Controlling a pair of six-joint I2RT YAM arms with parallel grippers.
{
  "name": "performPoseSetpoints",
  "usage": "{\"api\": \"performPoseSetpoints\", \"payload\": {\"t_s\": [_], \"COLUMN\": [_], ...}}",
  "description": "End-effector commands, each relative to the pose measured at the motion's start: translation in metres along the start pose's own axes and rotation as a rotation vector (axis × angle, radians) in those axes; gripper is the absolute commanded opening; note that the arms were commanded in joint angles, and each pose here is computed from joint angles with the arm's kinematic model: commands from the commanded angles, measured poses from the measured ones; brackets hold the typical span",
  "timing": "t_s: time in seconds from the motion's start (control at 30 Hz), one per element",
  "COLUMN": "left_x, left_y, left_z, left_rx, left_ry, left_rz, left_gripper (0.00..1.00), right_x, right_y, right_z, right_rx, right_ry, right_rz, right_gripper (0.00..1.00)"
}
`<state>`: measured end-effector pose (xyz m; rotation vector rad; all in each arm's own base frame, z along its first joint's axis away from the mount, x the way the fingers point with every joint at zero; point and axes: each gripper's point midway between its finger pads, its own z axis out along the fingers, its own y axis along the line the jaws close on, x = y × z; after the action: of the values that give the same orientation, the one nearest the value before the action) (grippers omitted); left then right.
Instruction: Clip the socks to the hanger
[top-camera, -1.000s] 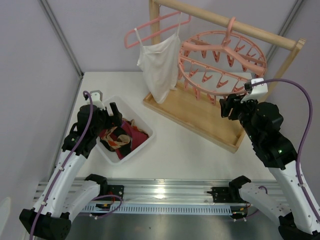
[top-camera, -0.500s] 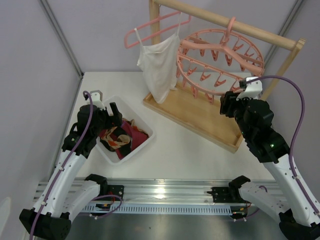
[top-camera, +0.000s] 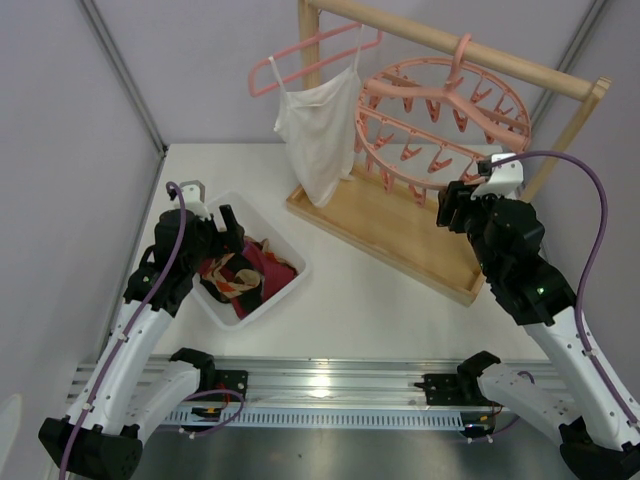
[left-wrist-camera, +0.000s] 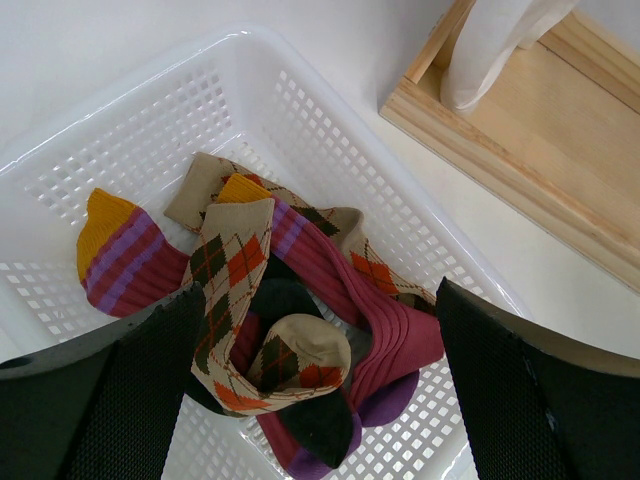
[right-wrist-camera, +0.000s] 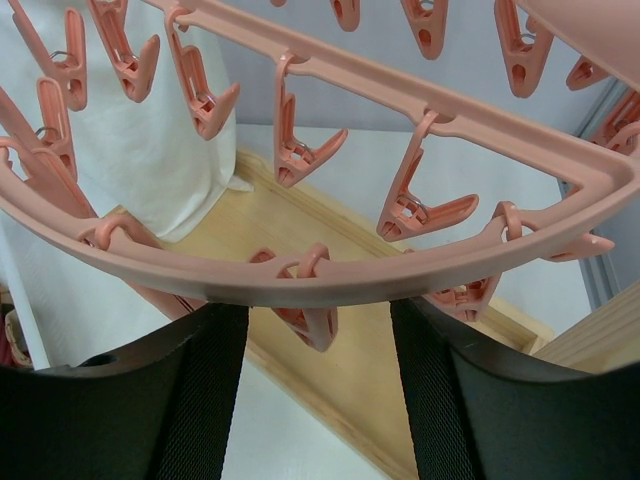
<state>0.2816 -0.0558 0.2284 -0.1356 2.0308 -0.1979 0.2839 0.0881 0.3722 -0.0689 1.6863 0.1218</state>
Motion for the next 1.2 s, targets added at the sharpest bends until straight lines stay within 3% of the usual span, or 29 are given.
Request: {"api": "performPoseSetpoints", "payload": {"t_s": [0.0,1.17], "left_x": [-0.003,-0.005], "left_y": [0.0,0.0], "left_z": [-0.001,-0.003], "left_rx": [0.005,0.006], "left_ry": [-0.012,-0.017], "left_rz": [0.007,0.002], "left_gripper": [0.99,0.99], "right_x": [-0.008,-0.01], "right_y": [-0.005,-0.009], "right_z": [0.003,-0.012], "right_rx": [0.038,0.126], "right_ry": [-0.051,-0.044], "right_rz": [0.007,0.046], "right_gripper": [0.62,0.71]}}
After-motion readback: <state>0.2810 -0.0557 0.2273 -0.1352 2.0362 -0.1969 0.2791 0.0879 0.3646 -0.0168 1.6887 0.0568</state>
